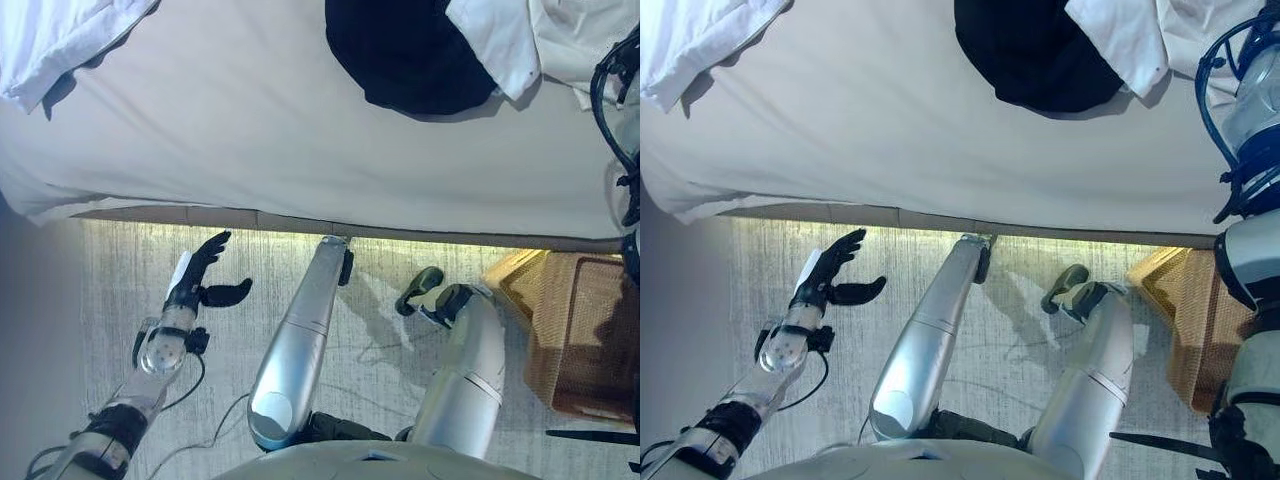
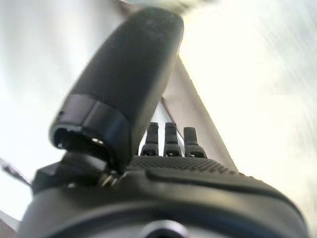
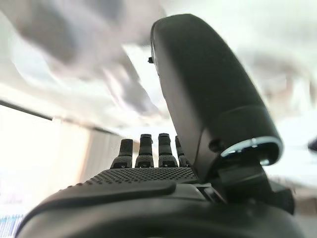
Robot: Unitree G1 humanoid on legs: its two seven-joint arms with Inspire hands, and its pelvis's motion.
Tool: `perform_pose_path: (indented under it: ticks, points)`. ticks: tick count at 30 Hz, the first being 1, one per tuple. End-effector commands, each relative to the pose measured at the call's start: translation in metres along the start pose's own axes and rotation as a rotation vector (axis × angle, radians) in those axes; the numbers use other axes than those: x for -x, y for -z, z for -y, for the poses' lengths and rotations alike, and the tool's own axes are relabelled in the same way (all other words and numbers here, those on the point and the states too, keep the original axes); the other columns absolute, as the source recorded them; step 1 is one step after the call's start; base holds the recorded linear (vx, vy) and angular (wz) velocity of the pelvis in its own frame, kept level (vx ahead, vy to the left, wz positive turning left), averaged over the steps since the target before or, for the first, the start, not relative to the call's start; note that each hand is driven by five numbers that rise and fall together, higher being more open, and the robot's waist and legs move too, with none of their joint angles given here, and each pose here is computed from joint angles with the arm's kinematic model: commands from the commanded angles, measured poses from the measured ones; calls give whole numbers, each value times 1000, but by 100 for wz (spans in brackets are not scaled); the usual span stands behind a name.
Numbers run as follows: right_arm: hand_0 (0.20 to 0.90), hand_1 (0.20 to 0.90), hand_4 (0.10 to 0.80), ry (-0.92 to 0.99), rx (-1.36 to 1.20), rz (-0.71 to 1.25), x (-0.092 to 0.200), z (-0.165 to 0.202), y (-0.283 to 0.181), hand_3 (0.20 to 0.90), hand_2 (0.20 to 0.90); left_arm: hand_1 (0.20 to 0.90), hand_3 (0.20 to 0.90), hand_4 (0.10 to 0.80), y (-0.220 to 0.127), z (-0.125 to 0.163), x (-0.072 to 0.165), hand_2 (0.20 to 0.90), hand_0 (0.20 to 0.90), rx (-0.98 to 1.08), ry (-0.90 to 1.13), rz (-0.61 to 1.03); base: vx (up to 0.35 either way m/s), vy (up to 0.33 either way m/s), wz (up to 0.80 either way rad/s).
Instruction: Pick up the clothes from the bed and place them into the basket
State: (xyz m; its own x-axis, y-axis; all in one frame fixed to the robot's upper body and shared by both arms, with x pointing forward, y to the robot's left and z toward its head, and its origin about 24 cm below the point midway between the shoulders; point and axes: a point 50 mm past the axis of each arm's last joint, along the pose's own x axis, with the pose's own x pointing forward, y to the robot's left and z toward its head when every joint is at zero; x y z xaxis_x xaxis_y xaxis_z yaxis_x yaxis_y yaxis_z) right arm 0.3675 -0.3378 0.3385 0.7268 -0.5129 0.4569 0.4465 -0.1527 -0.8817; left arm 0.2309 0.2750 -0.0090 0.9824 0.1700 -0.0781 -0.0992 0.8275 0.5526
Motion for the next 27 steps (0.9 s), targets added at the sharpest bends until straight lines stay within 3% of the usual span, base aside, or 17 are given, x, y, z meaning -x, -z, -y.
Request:
perform_pose_path:
  ticks: [1,5,14,15,16,17,22,27]
  points:
    - [900,900,800,130,-55,36,-10,54,0,900,900,900,900,800,-27,-53,-13,900,900,-16,-264,146,-19,-69,21]
    - [900,900,800,14,-166,8,-10,43,8,900,900,900,900,800,-70,-77,-22,900,900,-1,-253,351,-19,-84,0]
    - [900,900,800,-121,-272,-2,-8,19,16,900,900,900,900,800,-177,-93,-20,900,900,-6,-233,810,29,-34,0]
    - [841,841,731,-129,-286,-4,-8,18,17,831,841,900,900,800,-187,-96,-18,900,900,-4,-230,851,72,-50,-1]
    - [331,331,136,-142,-302,-1,-7,17,17,236,331,900,900,800,-199,-98,-15,900,900,5,-225,908,86,-43,0]
    - [300,300,100,-153,-308,4,-7,15,18,200,300,900,900,800,-206,-99,-11,900,900,19,-216,949,78,-29,-1]
    - [300,300,100,-186,-321,17,-6,9,22,200,300,900,900,800,-223,-95,-1,900,900,-41,-193,1070,70,-15,-2]
    - [300,300,100,-222,-303,34,-4,1,23,200,300,900,900,800,-231,-95,-4,900,900,-26,-187,1069,43,14,0]
